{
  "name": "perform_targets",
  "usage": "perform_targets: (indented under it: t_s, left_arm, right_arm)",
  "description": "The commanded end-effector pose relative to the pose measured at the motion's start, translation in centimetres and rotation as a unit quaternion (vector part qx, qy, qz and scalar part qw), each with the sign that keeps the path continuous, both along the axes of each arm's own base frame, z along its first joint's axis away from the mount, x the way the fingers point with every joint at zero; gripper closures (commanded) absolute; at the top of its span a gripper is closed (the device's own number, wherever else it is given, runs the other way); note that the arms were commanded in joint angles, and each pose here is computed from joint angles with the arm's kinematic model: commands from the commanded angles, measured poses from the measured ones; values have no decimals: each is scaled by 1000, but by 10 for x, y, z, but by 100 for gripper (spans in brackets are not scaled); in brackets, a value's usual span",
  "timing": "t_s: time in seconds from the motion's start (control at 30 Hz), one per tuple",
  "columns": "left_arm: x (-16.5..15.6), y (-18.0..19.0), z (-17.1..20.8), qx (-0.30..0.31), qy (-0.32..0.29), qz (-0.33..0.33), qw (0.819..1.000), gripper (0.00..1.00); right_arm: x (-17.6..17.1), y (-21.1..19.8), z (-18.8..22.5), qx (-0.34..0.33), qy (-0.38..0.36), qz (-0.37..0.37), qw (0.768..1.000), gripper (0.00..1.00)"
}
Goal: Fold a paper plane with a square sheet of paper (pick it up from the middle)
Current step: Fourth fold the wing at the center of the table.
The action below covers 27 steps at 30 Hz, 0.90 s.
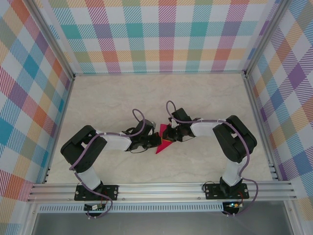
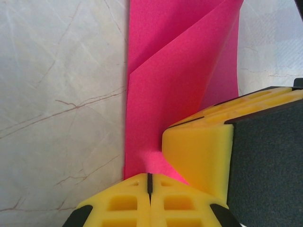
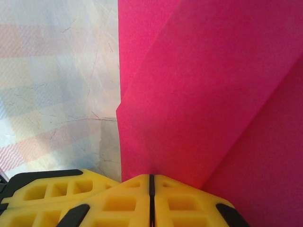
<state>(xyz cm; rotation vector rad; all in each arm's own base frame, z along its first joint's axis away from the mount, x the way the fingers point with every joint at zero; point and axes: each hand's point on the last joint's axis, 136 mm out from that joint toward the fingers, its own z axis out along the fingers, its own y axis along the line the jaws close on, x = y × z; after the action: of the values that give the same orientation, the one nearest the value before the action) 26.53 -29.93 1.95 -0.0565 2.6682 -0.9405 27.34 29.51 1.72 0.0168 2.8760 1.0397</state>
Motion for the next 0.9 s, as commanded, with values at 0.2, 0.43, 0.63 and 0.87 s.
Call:
perform_targets:
  t_s: [0.2, 0.43, 0.63, 0.87]
  left_arm:
    - [-27, 33, -38, 78, 60, -1, 995, 100]
    - [-27, 31, -37, 74, 63, -2, 995, 100]
    - [-26, 30, -36, 73, 62, -4, 995, 100]
    - [-26, 32, -37, 80, 64, 0, 995, 100]
  right_arm:
    - [25, -21, -5, -22, -19, -17, 999, 91]
    - [37, -24, 4, -9, -42, -22, 999, 90]
    - [28, 3, 23, 39, -65, 12, 997, 89]
    - [23, 10, 10, 48, -46, 24, 997, 89]
